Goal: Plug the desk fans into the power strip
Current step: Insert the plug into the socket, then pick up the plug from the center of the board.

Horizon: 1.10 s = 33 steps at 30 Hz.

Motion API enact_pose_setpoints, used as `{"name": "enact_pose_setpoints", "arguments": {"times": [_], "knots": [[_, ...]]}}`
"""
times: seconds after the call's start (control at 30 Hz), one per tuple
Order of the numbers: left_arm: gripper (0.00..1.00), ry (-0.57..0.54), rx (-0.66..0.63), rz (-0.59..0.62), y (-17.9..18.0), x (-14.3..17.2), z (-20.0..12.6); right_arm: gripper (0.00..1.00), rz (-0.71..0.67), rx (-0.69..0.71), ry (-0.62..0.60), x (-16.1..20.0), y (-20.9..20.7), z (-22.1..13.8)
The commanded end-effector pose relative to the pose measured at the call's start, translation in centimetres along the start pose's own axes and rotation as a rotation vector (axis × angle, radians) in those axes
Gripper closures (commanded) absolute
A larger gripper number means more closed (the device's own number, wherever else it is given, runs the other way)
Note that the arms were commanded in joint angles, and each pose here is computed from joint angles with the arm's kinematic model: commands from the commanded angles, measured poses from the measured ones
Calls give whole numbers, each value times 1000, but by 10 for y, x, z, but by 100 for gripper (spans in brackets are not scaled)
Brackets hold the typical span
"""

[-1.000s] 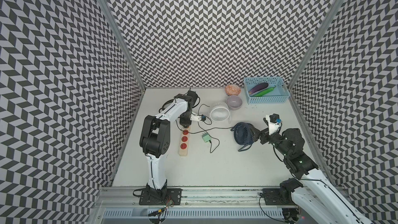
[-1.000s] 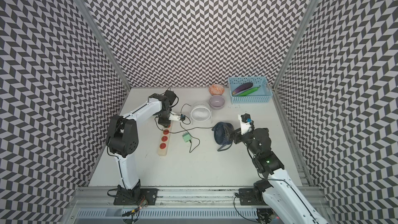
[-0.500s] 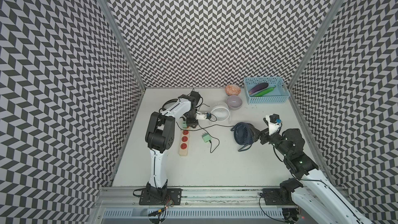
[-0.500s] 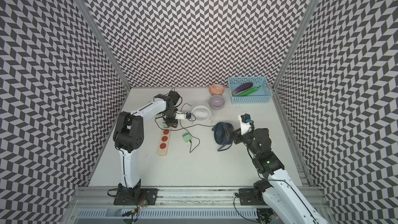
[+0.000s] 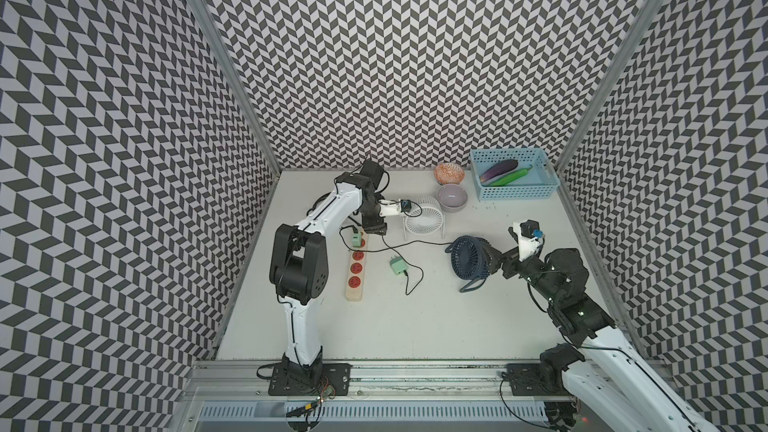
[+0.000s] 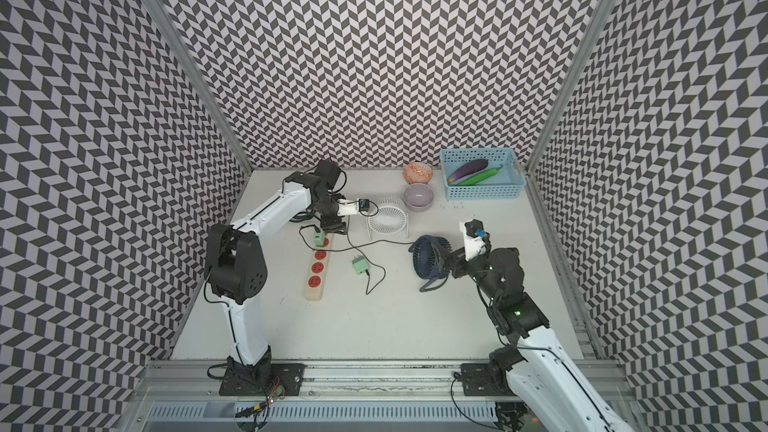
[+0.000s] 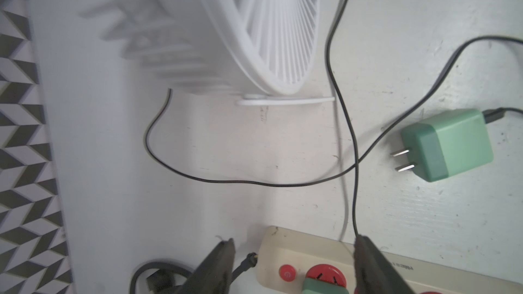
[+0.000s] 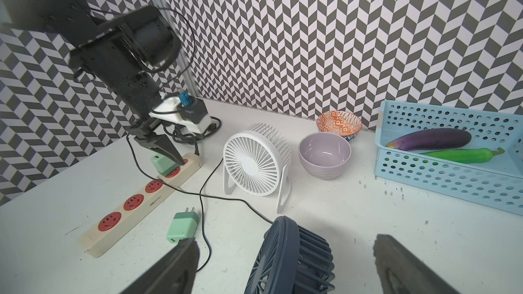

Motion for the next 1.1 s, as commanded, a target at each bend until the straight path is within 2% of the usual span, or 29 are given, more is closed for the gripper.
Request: {"name": "enact_pose_setpoints", "arguments": {"times": [0.0, 0.13, 0.4, 0.53, 0.67, 0.83, 1.07], "knots": [[29, -179, -101, -51, 8, -15, -50, 0, -4, 20, -53, -9, 0, -3], [24, -312, -170, -136, 12, -17, -83, 0, 7, 44, -60, -10, -1, -7], [0, -535, -385, -322, 12, -13, -134, 1, 55, 121, -81, -14, -7, -13], [0, -652, -475, -406, -1, -9, -161, 0, 72, 151, -81, -16, -9, -13], [0, -713, -493, -482, -13, -3, -174, 0, 83, 163, -50, -22, -11, -9], [0, -760, -459, -574, -31, 7, -175, 0, 86, 84, -44, -32, -7, -4], [0, -781, -390, -657, -53, 23, -170, 1, 122, -49, 38, -41, -2, 17]]}}
Point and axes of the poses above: each gripper's point midway between its finger pads, its own z axis out along the fingers, its own y axis along the line the jaws close on, x = y × z, the point moved 10 cm from there along -z, back along the fingers, and after that the axes turned 9 degrees about -z, right-handed, at the moved point
